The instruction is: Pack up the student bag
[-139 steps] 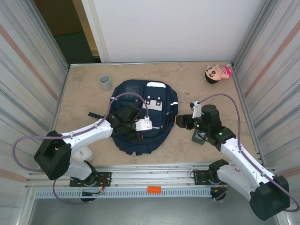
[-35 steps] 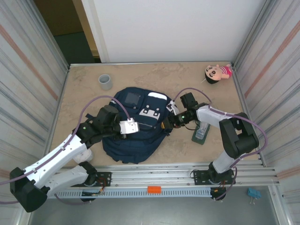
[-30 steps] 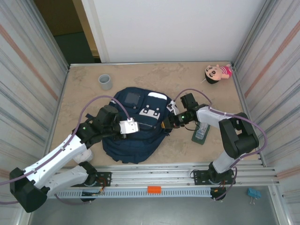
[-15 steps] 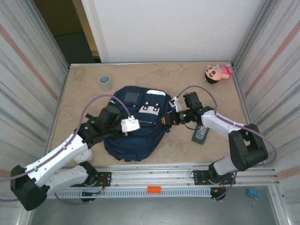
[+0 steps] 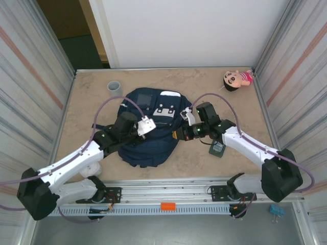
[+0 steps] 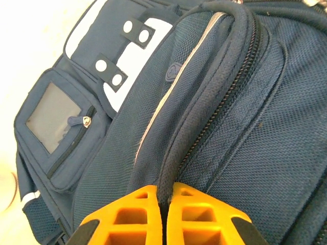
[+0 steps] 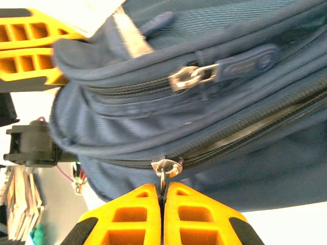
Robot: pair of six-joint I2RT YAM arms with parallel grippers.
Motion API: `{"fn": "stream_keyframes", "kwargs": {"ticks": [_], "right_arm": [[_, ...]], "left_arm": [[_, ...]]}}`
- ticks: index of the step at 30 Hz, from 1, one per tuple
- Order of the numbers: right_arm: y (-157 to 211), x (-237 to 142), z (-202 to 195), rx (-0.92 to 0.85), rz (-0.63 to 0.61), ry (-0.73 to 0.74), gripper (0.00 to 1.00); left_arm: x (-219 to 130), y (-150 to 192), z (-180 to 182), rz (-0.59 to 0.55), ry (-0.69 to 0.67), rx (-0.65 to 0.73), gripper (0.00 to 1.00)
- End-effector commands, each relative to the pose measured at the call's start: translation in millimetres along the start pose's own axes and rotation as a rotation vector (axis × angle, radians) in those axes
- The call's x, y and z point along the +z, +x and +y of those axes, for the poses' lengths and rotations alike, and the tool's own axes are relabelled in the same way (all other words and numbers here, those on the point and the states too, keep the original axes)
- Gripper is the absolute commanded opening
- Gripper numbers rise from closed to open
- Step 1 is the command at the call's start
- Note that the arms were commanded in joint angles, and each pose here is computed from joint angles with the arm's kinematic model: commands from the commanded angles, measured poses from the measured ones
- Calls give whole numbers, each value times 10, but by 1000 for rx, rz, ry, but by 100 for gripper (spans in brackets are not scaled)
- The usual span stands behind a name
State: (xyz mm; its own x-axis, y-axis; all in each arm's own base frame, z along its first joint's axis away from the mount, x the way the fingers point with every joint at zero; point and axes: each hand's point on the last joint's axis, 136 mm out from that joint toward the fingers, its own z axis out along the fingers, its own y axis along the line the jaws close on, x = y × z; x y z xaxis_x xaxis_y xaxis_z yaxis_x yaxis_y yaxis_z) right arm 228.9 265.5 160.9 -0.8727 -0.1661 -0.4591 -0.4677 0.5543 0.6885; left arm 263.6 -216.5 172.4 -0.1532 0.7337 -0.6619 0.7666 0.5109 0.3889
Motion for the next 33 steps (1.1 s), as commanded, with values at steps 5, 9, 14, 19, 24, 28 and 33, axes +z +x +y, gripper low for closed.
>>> {"fn": "stream_keyframes", "kwargs": {"ticks": [5, 9, 14, 19, 24, 28, 33], "right_arm": [[170, -33, 255, -5, 8, -7, 0], [185, 42, 370, -8, -17, -13, 0], [269, 215, 539, -21, -15, -44, 1], [203, 146, 550, 10, -73, -105, 36], [19, -138, 134, 145, -192, -3, 54], [-104, -338, -125, 291, -313, -13, 63], [-185, -374, -199, 359, -344, -29, 66]], "left_arm": [[102, -197, 311, -75, -138, -287, 0], [200, -402, 273, -191, -92, -455, 0], [304, -664, 241, -313, -30, -546, 0], [303, -717, 108, -330, 33, -436, 0], [243, -670, -122, -355, 114, -238, 0], [169, -651, -379, -372, 229, -78, 0], [113, -626, -448, -411, 259, -9, 0]]}}
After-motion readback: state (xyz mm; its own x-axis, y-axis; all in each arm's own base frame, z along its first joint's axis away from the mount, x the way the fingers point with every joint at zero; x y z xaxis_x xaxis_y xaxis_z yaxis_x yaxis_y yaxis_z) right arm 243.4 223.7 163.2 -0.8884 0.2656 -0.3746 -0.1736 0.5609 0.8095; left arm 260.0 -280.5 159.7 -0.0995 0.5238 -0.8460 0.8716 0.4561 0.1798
